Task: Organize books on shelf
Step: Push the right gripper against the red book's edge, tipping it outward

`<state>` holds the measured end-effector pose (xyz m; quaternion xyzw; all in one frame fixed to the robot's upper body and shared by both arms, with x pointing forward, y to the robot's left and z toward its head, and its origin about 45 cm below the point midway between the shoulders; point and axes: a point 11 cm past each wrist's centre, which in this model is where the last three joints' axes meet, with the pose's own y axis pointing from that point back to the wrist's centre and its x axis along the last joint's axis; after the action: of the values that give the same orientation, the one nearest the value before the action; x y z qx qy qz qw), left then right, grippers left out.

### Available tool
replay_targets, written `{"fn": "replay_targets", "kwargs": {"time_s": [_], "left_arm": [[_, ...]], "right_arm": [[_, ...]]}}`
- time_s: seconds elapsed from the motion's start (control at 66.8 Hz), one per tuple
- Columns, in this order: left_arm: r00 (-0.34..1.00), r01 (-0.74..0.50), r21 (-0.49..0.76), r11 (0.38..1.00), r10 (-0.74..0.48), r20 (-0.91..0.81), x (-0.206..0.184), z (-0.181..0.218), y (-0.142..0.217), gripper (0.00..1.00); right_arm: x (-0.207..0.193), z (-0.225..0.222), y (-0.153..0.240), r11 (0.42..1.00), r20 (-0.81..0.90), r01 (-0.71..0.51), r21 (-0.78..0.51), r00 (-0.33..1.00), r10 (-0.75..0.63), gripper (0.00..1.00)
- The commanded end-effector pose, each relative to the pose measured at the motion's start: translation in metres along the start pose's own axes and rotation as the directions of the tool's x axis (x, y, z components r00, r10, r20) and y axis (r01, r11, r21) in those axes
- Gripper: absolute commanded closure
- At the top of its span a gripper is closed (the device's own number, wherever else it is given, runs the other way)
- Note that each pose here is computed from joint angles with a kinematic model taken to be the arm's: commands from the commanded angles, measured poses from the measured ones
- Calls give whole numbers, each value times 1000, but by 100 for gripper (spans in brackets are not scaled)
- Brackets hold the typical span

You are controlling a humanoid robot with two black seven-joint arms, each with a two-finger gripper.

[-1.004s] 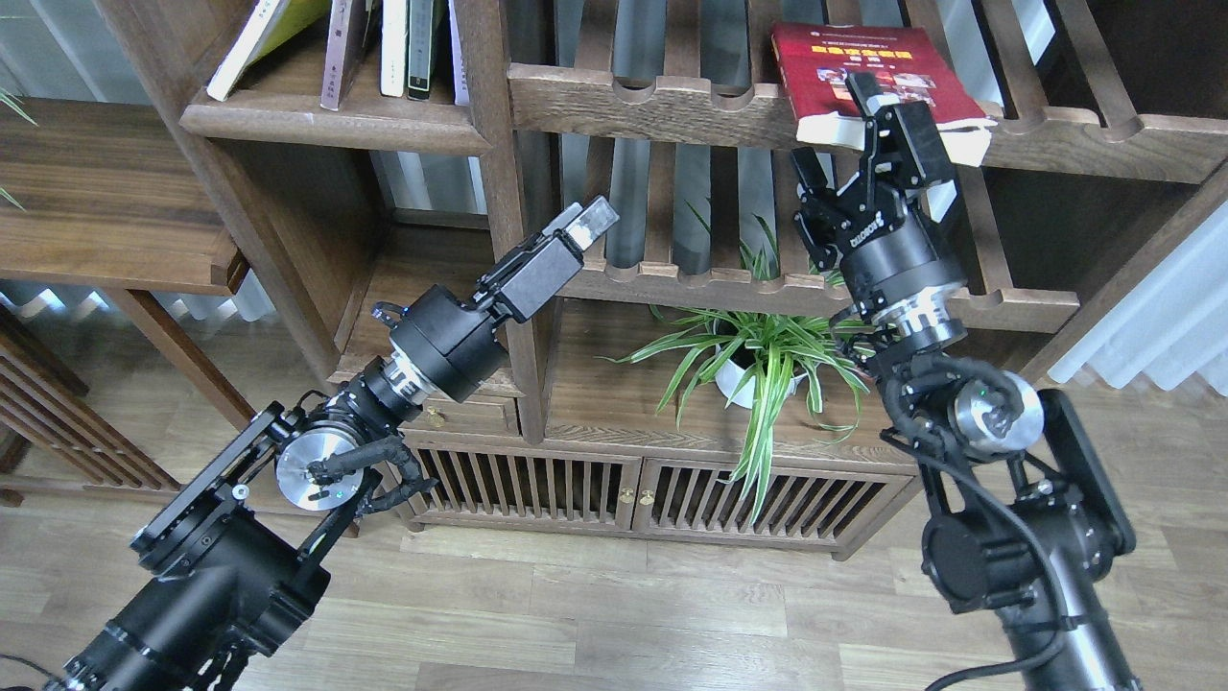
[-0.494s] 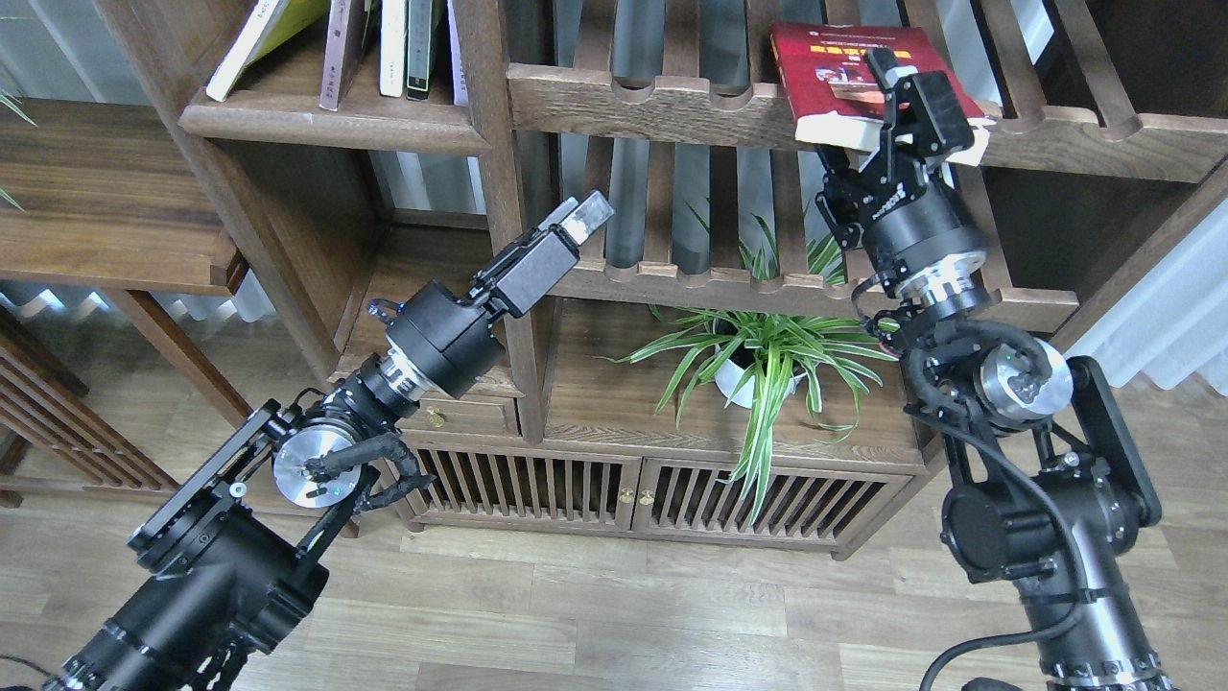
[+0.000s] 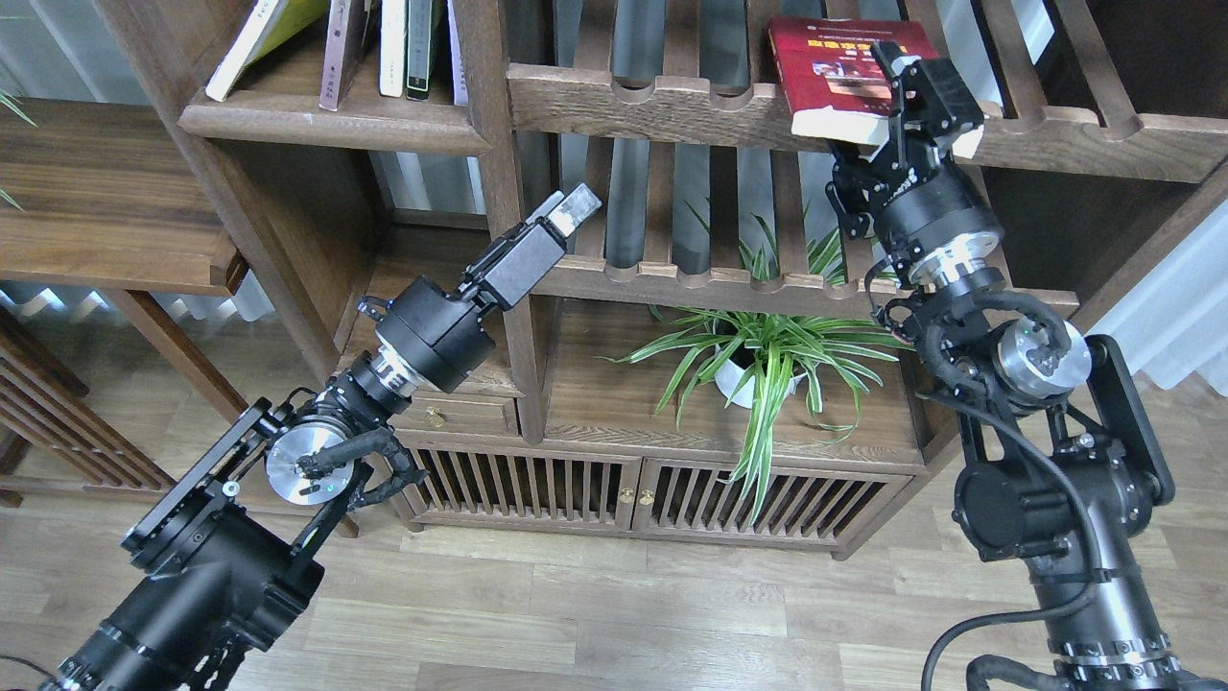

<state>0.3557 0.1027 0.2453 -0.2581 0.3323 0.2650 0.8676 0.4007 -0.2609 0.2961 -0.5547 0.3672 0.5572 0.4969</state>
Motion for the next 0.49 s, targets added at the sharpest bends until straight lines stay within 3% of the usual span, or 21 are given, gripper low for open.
{"fn": "replay_targets", "kwargs": {"time_s": [0.0, 0.3, 0.479], "left_arm": [[1000, -2, -1, 1000, 2, -2, 1, -1, 1, 28], [1000, -6, -2, 1000, 6, -6, 1, -2, 2, 28], [1000, -5, -5, 1000, 5, -6, 1, -1, 2, 28]], "right_arm": [[0, -1, 1, 1000, 21, 5, 2, 1000, -5, 49], [-1, -7, 3, 1000, 14, 6, 15, 1000, -7, 64], [-3, -13, 4, 999, 33, 17, 32, 999, -18, 83]]}}
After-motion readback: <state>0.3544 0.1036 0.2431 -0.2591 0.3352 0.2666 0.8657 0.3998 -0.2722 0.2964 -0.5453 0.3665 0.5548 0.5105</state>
